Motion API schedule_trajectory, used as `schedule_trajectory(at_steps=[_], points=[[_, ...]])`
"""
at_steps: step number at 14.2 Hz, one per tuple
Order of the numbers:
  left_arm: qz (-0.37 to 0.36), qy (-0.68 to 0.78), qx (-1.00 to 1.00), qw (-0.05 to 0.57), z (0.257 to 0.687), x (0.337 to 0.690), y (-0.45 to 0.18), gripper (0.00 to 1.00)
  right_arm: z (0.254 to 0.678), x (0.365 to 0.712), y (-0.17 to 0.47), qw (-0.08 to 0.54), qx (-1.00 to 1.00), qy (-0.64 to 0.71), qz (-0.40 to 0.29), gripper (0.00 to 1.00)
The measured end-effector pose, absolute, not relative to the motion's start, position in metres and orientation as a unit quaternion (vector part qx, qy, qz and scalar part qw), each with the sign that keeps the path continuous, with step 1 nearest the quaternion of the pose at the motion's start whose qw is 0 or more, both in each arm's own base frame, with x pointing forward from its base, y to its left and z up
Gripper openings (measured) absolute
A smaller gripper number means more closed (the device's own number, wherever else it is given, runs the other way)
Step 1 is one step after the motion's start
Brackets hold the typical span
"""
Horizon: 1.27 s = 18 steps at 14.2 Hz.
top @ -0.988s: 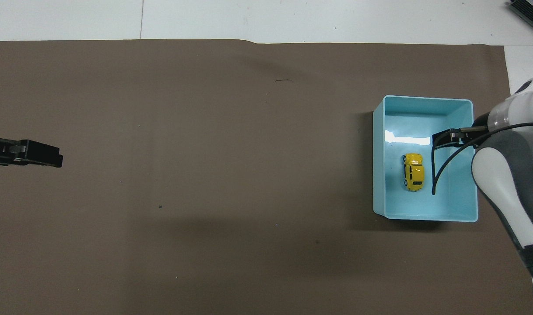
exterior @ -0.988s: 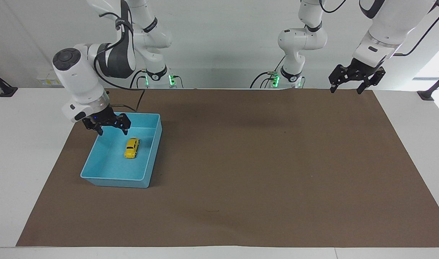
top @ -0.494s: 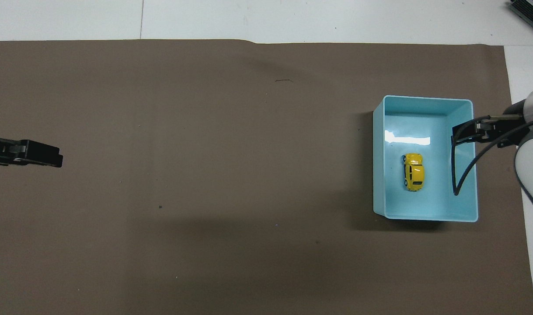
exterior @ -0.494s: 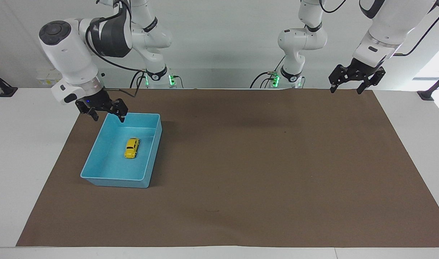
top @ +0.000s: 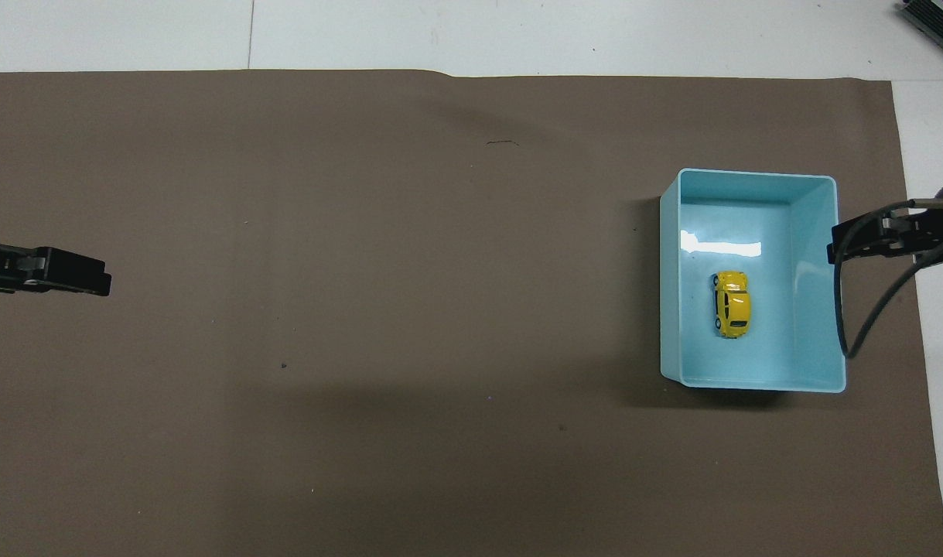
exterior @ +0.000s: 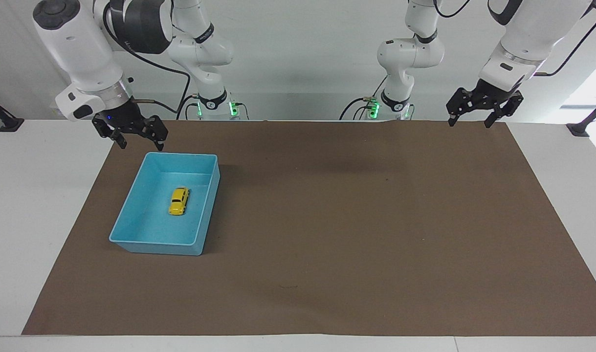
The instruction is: Wind up and store yellow beetle car
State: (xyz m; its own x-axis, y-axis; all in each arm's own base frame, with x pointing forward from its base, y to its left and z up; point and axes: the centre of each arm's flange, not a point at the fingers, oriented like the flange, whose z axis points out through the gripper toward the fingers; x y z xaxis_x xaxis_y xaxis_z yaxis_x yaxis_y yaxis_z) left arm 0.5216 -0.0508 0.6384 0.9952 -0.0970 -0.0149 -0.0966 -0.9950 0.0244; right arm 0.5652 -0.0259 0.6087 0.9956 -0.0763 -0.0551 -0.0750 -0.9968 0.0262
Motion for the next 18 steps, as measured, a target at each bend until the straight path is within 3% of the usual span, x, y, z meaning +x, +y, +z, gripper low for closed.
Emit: schedule_trajectory(at_steps=[7, 18], points=[[-0.008, -0.048, 0.999, 0.012, 0.638, 0.522, -0.051, 1.00, 0.632, 0.558, -0.024, 0.012, 0.999, -0.038, -0.013, 1.00], [-0.008, -0.048, 0.999, 0.012, 0.638, 0.522, -0.051, 1.00, 0.632, 0.558, -0.024, 0.012, 0.999, -0.038, -0.014, 1.00]])
